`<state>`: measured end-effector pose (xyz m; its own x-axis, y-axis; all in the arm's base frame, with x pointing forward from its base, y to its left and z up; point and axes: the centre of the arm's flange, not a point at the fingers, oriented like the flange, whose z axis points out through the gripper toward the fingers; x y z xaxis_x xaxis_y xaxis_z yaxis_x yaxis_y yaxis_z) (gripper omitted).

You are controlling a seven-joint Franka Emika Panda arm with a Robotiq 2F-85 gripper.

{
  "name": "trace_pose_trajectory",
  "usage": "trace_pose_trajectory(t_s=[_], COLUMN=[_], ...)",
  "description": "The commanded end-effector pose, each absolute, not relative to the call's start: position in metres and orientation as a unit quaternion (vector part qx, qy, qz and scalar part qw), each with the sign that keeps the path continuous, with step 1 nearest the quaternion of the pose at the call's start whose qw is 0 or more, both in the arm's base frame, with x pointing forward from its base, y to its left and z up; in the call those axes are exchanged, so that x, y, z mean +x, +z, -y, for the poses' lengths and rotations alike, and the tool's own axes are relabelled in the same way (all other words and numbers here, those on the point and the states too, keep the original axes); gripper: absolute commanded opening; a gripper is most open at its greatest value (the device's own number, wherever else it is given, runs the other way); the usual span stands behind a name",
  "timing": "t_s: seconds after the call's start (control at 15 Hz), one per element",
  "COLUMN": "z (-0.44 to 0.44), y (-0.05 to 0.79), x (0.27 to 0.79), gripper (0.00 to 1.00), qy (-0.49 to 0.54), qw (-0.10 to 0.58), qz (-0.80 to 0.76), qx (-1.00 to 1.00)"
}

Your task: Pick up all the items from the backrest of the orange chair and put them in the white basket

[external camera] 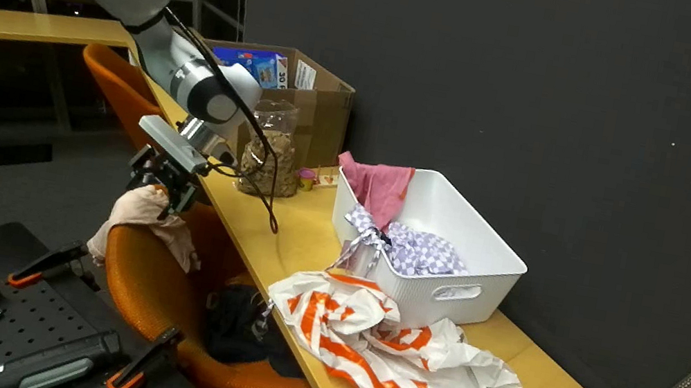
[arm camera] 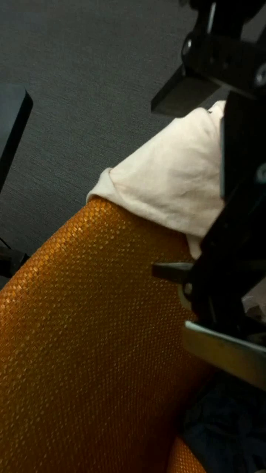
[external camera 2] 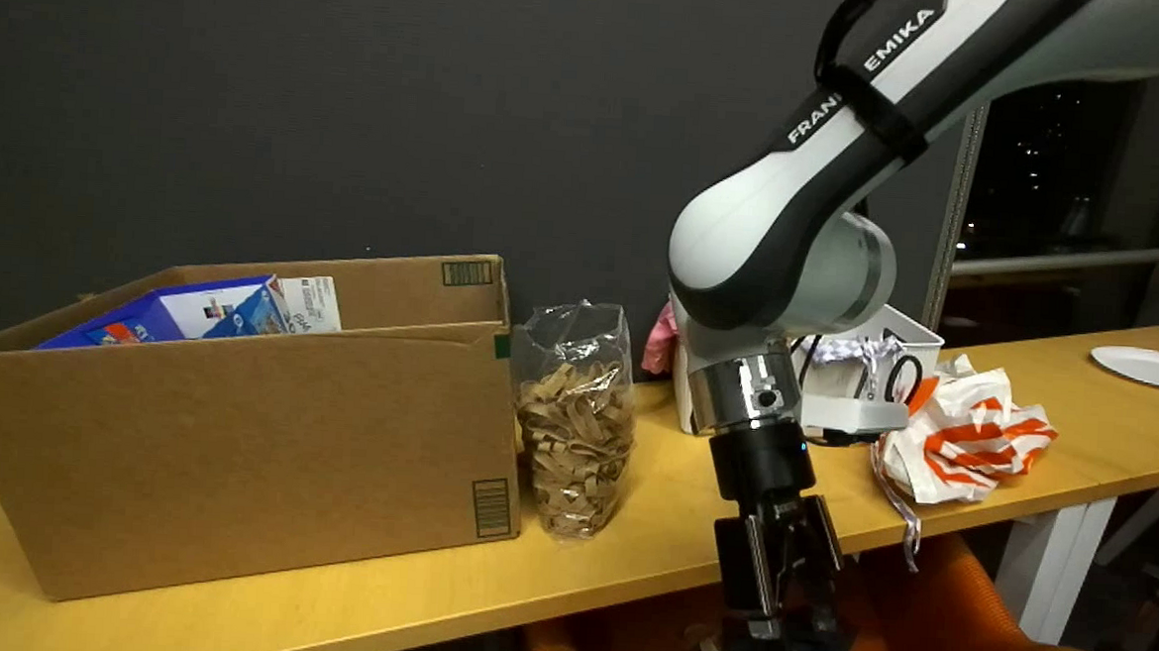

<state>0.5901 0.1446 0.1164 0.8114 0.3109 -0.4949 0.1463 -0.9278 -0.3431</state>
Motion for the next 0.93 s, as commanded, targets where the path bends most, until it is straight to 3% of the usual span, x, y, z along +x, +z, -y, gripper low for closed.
trace_pose_trajectory(t_s=[0.0,0.33,0.4,0.47,0.87], z=[-0.157,-0.177,-0.181,-0.184,-0.202], y=[0.097,0.077,0.074,0.072,0.078], x=[0.597,0.603,0.603,0.604,0.602], gripper=[1.00,1.00,0.75,0.74,0.28], qy=[0.276,0.256,0.255,0.254,0.248], qw=[0.151,0.144,0.141,0.140,0.144], qz=[0.120,0.136,0.141,0.144,0.162], qx=[-0.942,-0.946,-0.946,-0.946,-0.944])
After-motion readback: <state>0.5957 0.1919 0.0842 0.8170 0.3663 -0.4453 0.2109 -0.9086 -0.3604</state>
